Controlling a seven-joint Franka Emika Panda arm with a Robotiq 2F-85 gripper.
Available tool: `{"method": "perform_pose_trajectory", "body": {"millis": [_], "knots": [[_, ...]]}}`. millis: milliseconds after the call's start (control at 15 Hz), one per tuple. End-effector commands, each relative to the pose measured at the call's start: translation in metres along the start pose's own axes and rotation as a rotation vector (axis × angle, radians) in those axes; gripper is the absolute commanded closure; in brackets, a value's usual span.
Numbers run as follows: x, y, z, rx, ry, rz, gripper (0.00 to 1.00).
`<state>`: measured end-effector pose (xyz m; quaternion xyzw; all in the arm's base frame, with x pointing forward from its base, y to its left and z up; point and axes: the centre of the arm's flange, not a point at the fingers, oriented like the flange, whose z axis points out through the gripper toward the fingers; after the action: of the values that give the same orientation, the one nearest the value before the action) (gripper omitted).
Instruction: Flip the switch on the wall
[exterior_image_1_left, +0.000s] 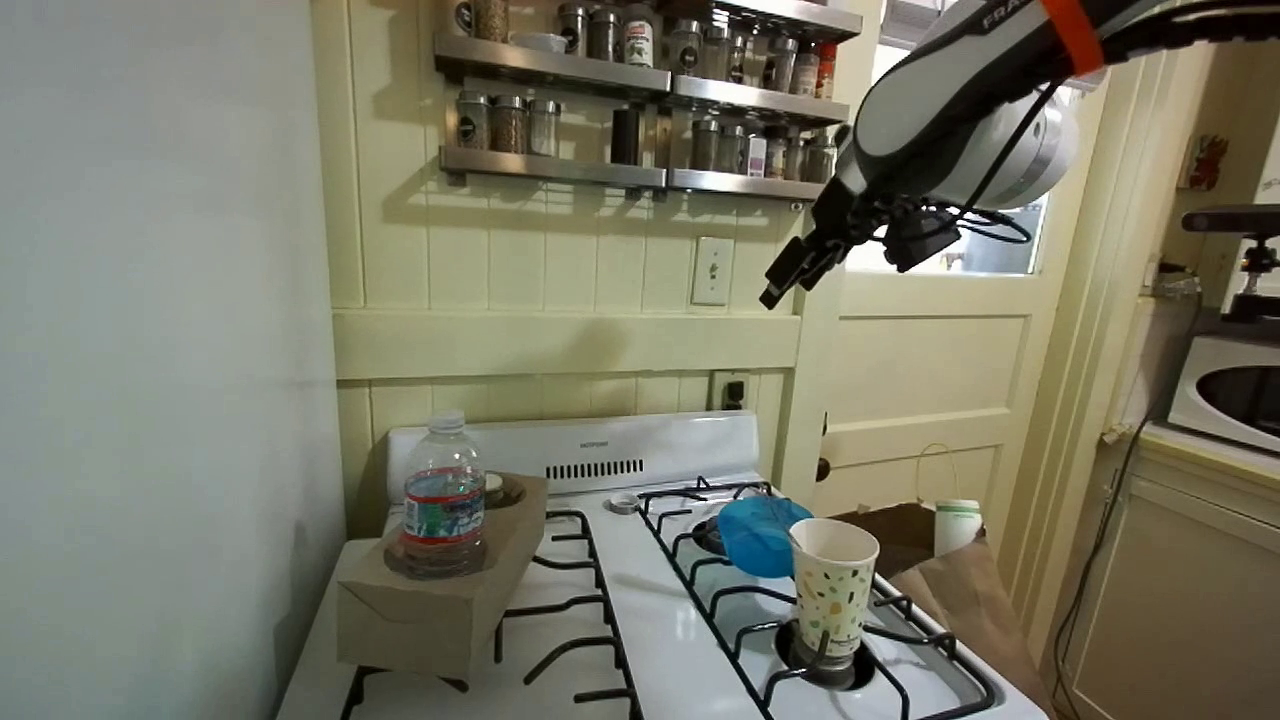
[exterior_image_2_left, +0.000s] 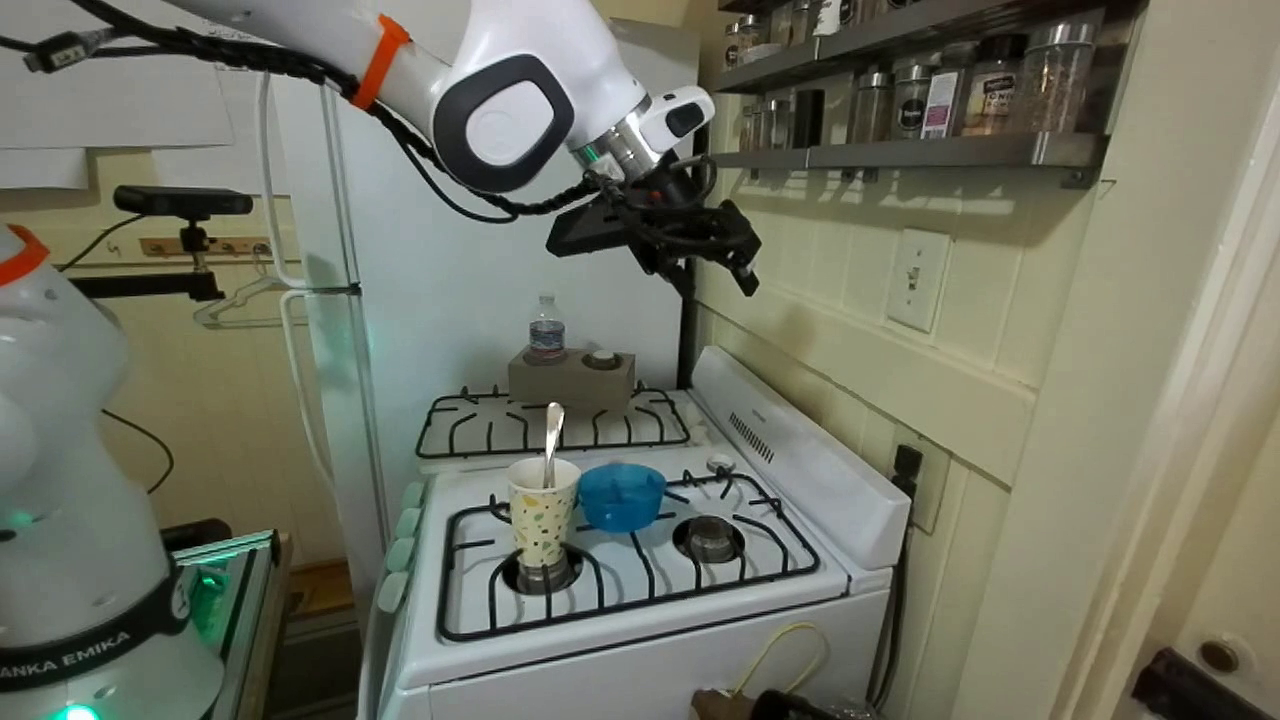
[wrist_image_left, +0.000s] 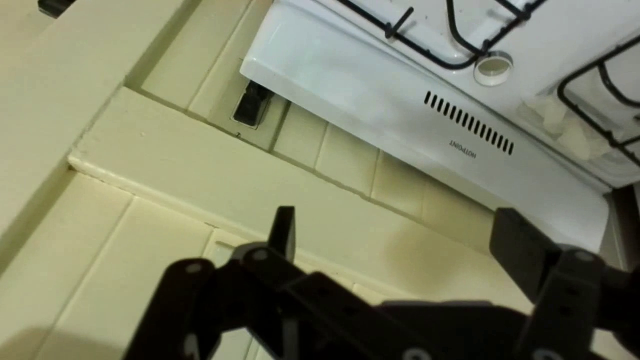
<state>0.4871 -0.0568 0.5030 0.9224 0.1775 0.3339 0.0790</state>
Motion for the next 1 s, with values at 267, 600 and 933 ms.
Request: {"method": "perform_pose_trajectory", "body": {"millis": [267, 600, 933], "knots": [[-0.01, -0.011, 0.014, -0.21, -0.273, -0.253, 0.0], [-0.01, -0.005, 0.011, -0.284, -0.326, -0.247, 0.0], [0.004, -0.016, 0.013, -0.35, -0.334, -0.337, 0.0]]}}
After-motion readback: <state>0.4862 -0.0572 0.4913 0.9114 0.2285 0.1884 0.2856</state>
